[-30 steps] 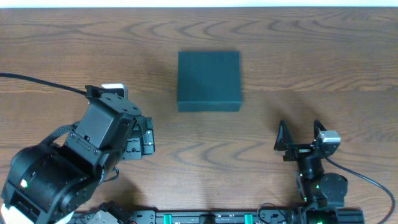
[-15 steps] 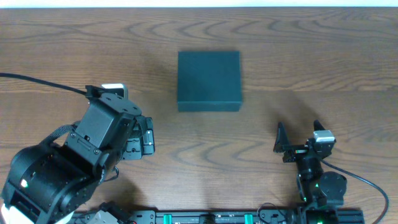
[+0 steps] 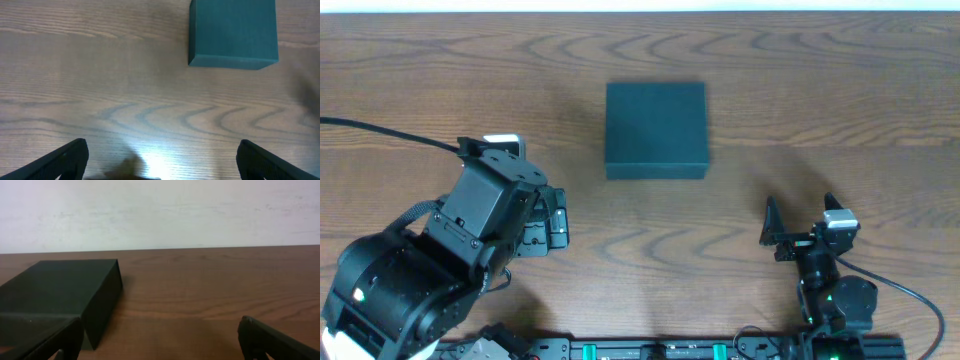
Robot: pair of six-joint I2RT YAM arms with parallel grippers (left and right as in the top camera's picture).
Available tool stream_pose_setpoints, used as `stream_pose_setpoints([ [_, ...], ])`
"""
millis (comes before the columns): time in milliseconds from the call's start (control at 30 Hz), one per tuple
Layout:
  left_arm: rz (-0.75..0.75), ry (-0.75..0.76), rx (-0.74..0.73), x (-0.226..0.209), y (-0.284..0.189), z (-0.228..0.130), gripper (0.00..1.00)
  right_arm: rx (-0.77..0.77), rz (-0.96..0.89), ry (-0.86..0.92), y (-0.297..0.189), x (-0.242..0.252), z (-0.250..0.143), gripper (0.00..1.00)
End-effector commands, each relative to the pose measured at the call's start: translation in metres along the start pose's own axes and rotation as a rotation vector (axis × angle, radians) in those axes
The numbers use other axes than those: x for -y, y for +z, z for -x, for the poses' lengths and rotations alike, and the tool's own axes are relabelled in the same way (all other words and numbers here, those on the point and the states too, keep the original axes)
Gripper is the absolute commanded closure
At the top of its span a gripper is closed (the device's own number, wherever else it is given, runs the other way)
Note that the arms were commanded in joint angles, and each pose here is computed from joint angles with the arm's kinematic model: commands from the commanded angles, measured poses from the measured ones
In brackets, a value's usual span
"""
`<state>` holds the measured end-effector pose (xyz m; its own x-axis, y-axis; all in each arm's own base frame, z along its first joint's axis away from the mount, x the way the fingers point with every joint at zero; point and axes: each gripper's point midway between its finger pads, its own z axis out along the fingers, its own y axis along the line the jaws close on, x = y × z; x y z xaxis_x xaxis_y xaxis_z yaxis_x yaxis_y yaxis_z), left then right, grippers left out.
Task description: Pack container
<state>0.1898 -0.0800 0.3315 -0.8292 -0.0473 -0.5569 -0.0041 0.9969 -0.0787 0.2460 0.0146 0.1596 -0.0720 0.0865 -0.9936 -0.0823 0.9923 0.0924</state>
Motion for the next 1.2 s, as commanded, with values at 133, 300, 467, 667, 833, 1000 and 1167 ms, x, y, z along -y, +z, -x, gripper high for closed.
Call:
stream_pose_setpoints([
  [133, -0.007, 0.007, 0.006, 0.001, -0.002, 0.001, 0.04, -0.001, 0.005, -0.017, 0.000, -0.001, -0.001, 0.01],
  [300, -0.007, 0.007, 0.006, 0.001, -0.002, 0.001, 0.05, -0.001, 0.005, -0.017, 0.000, -0.001, -0.001, 0.01],
  [467, 0.017, 0.016, 0.047, -0.005, -0.005, 0.008, 0.05, -0.001, 0.005, -0.017, 0.000, -0.001, -0.001, 0.01],
  [667, 0.008, 0.020, 0.210, -0.003, -0.008, 0.045, 0.05, -0.001, 0.005, -0.017, 0.000, -0.001, -0.001, 0.01],
  [833, -0.111, 0.112, 0.425, 0.010, -0.014, 0.078, 0.05, -0.001, 0.005, -0.017, 0.000, -0.001, -0.001, 0.01],
  [1000, -0.144, 0.093, 0.606, -0.005, -0.012, 0.083, 0.05, -0.001, 0.005, -0.017, 0.000, -0.001, -0.001, 0.01],
  [1167, -0.130, 0.065, 0.769, -0.025, -0.006, 0.073, 0.05, -0.001, 0.005, -0.017, 0.000, -0.001, -0.001, 0.01],
])
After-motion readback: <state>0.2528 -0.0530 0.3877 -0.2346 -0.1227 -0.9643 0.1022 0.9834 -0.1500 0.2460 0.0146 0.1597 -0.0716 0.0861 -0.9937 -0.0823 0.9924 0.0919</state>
